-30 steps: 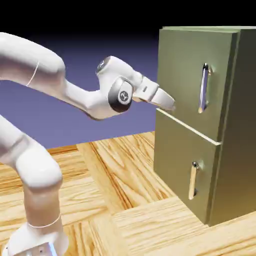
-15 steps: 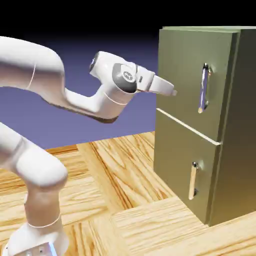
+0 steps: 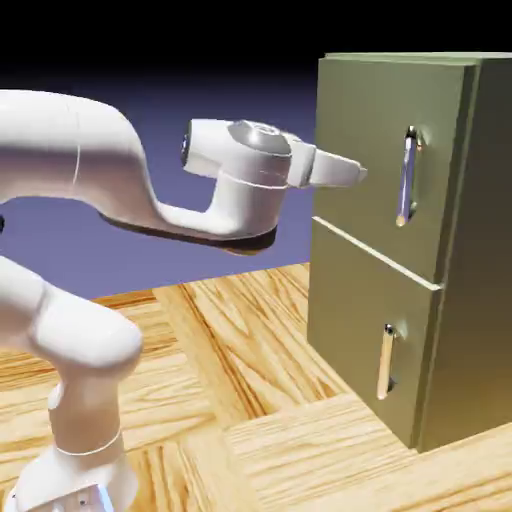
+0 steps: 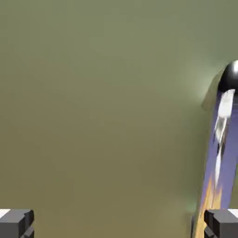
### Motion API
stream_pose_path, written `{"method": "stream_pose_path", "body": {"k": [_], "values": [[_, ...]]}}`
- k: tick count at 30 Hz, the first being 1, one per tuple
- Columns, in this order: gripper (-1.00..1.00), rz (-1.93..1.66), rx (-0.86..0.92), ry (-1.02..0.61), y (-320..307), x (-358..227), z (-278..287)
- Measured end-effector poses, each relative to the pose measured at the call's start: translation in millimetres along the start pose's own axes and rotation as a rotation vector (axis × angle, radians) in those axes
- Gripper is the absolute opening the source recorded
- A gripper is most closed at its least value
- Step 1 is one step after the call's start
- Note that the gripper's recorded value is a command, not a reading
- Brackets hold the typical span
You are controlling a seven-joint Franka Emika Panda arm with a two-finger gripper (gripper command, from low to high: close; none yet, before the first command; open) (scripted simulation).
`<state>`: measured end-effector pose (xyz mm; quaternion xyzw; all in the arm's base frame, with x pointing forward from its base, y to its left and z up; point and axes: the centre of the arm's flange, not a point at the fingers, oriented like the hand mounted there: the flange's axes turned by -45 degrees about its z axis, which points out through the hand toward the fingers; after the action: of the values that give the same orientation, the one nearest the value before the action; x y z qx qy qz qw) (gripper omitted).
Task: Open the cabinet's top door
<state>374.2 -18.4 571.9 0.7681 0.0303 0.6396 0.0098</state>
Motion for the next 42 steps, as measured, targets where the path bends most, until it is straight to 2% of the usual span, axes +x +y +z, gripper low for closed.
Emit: {"method": "stream_pose_path", "body": {"k": [17,22,23,42], "values": [[0.0,0.052,0.018,0.183,65,-25,29],[0.0,0.052,0.018,0.183,65,-15,78],[-1.0,0.052,0.018,0.183,65,-15,78],[-1.0,0.075,-0.245,0.175,15,-29,-13]]}}
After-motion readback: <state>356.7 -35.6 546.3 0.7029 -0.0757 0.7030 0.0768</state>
